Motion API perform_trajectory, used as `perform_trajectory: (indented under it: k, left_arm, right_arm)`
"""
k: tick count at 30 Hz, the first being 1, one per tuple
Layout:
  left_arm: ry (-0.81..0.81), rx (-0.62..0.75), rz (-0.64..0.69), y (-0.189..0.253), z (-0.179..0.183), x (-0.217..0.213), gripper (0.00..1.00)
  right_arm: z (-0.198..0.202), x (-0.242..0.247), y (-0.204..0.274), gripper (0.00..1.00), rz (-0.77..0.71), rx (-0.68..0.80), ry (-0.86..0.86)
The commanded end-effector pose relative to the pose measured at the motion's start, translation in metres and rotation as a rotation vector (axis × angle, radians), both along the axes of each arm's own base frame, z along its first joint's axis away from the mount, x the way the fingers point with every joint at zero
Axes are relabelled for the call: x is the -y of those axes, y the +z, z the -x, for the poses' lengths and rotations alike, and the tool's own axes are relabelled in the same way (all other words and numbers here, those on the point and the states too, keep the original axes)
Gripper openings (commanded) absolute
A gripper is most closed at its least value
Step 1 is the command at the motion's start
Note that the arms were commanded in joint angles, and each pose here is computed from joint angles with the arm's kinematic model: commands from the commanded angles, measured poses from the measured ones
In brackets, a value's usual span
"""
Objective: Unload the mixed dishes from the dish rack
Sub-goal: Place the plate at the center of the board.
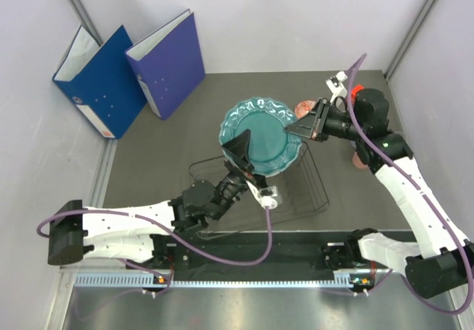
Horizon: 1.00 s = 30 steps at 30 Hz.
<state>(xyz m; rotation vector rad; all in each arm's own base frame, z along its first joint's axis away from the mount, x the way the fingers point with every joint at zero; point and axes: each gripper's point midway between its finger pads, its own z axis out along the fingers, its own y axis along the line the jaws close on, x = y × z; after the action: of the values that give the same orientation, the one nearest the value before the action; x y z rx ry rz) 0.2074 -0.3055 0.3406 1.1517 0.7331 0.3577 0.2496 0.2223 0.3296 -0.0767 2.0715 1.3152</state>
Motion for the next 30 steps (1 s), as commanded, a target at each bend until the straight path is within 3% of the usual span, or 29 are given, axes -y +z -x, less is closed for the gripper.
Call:
perform_trajectory:
  k: [1, 7, 10, 13, 14, 20, 30]
  left_arm:
    - [0.084, -0.057, 0.493, 0.088, -0.019, -0.040, 0.99]
    - [0.241, -0.253, 0.954, 0.118, -0.057, -0.107, 0.99]
    - [0.308, -0.302, 1.137, 0.116, -0.069, -0.144, 0.99]
    - [0.330, -0.330, 1.235, 0.106, -0.075, -0.168, 0.99]
    - [0.337, -0.340, 1.236, 0.098, -0.075, -0.171, 0.99]
    - [0.416, -0.341, 1.329, 0.075, -0.076, -0.198, 0.99]
    - [0.448, -0.332, 1.307, 0.058, -0.086, -0.202, 0.99]
  right_arm:
    - [0.010, -0.003, 0.087, 0.00, -0.220, 0.186, 0.070]
    - [-0.077, 0.013, 0.116, 0.00, -0.230, 0.246, -0.157]
    - [-0.126, 0.013, 0.111, 0.00, -0.230, 0.222, -0.207]
    - [-0.174, 0.009, 0.096, 0.00, -0.192, 0.186, -0.238]
    - [-0.194, 0.005, 0.072, 0.00, -0.163, 0.138, -0.242]
    - [-0.252, 0.003, 0.042, 0.00, -0.161, 0.125, -0.257]
    - [-0.295, -0.016, 0.012, 0.00, -0.251, 0.108, -0.192]
